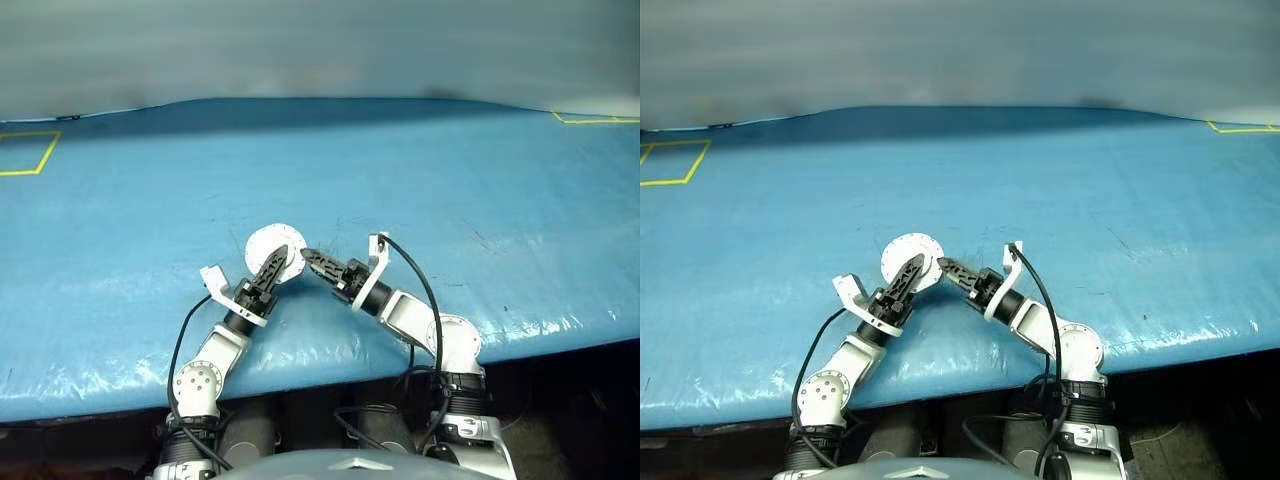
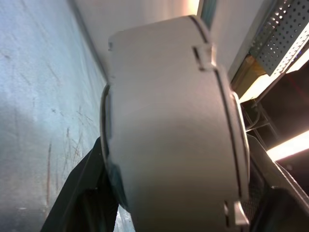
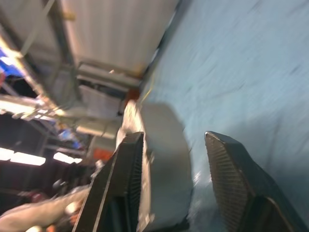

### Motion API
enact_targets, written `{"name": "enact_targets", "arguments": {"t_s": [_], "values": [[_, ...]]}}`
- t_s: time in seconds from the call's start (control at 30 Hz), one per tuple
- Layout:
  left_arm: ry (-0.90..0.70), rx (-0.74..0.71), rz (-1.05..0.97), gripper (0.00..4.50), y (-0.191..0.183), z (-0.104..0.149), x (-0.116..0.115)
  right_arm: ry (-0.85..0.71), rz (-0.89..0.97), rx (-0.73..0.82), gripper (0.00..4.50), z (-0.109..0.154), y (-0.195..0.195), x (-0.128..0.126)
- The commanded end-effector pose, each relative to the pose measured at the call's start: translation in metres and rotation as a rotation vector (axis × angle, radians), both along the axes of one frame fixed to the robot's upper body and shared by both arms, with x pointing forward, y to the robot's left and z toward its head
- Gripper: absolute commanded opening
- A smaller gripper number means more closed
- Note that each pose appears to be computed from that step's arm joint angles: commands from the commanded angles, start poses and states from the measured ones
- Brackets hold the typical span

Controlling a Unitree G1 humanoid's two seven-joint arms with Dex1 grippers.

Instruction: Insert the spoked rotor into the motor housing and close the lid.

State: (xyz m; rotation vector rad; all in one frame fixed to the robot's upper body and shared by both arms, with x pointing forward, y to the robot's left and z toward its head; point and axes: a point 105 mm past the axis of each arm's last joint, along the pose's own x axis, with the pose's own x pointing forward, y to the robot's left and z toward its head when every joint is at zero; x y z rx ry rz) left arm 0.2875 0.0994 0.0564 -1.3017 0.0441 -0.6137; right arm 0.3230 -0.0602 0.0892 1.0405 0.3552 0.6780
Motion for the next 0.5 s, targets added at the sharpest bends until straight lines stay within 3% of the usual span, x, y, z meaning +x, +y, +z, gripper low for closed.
{"name": "enact_targets", "arguments": {"t_s": [0.03, 0.17, 0.3, 0.4, 0.5], "values": [[-0.04, -0.089, 0.076, 2.64, -0.007, 0.016, 0.01, -0.066, -0.2, -0.066, 2.67, 0.006, -0.025, 0.021], [-0.026, -0.091, 0.166, 2.64, 0.004, 0.019, 0.023, -0.056, -0.252, -0.101, 2.67, 0.001, -0.033, 0.027], [-0.03, -0.07, 0.408, 2.64, 0.037, 0.039, 0.054, -0.071, -0.25, -0.123, 2.67, 0.0, -0.037, 0.025], [0.109, 0.066, 0.608, 2.64, 0.064, 0.04, 0.084, -0.075, -0.305, -0.148, 2.67, 0.0, -0.046, 0.026], [0.211, 0.149, 0.734, 2.64, 0.08, 0.041, 0.1, -0.09, -0.327, -0.144, 2.67, 0.004, -0.051, 0.025]]}}
